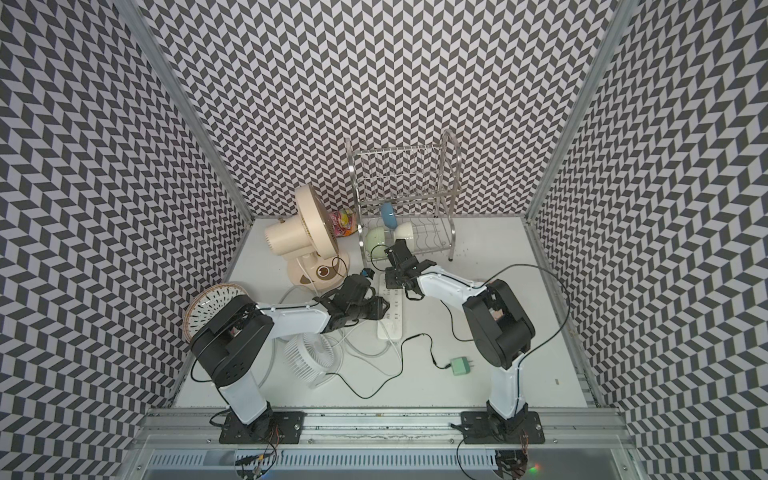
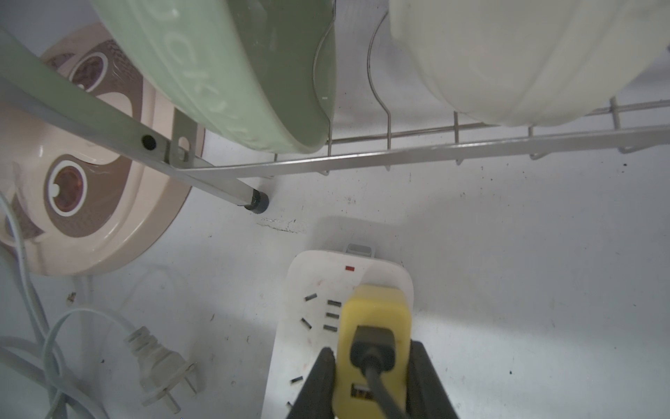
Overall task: Unplug the desk fan from the power strip
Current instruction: Remove the plug from the socket.
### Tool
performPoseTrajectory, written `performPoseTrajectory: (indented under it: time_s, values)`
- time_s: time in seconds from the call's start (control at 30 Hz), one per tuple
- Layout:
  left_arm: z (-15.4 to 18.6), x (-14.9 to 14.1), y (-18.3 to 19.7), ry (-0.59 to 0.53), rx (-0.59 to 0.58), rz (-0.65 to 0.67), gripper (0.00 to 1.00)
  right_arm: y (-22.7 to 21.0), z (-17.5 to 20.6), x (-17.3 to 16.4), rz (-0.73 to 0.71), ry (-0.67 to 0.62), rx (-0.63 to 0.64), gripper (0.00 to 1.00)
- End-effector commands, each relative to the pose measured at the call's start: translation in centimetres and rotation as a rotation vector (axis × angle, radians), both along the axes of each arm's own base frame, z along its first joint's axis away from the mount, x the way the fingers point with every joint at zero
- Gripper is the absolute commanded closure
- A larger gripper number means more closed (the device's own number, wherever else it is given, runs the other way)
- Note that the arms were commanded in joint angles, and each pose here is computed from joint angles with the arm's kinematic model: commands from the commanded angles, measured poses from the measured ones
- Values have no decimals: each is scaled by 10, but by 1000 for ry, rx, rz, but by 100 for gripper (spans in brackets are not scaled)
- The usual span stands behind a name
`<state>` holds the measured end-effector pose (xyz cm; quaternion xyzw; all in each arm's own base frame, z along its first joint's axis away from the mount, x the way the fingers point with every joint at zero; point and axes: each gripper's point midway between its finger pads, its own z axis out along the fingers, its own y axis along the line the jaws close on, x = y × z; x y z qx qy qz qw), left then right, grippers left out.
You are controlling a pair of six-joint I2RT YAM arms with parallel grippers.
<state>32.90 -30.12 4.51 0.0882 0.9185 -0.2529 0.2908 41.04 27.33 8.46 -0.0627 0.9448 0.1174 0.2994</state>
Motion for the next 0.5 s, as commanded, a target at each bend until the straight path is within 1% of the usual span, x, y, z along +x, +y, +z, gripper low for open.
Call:
performPoseTrajectory:
  time_s: [0.0, 0.07, 0.13, 0.27, 0.3, 0.37, 0.4, 0.43, 0.47]
  values:
    - [-21, -3, 10, 28, 84, 21, 59, 10, 18, 8, 28, -81, 8, 82]
    - [-28, -5, 17, 30, 123, 37, 59, 2, 19, 12, -5, -94, -26, 82]
    - [-36, -6, 21, 40, 145, 42, 58, 6, 22, 11, 6, -95, -17, 82]
    - [-51, -10, 24, 72, 168, 43, 56, 33, 30, 0, 102, -107, 49, 81]
    - [-54, -11, 24, 78, 170, 44, 56, 40, 32, -3, 131, -111, 77, 81]
    - [-57, -11, 27, 89, 182, 56, 56, 51, 42, -12, 200, -117, 174, 79]
    - [-59, -10, 29, 95, 197, 67, 56, 52, 41, -14, 212, -125, 198, 79]
    - [-62, -11, 33, 103, 220, 77, 56, 49, 50, -15, 211, -145, 226, 78]
    - [-66, -12, 38, 114, 249, 88, 56, 42, 51, -11, 182, -157, 220, 77]
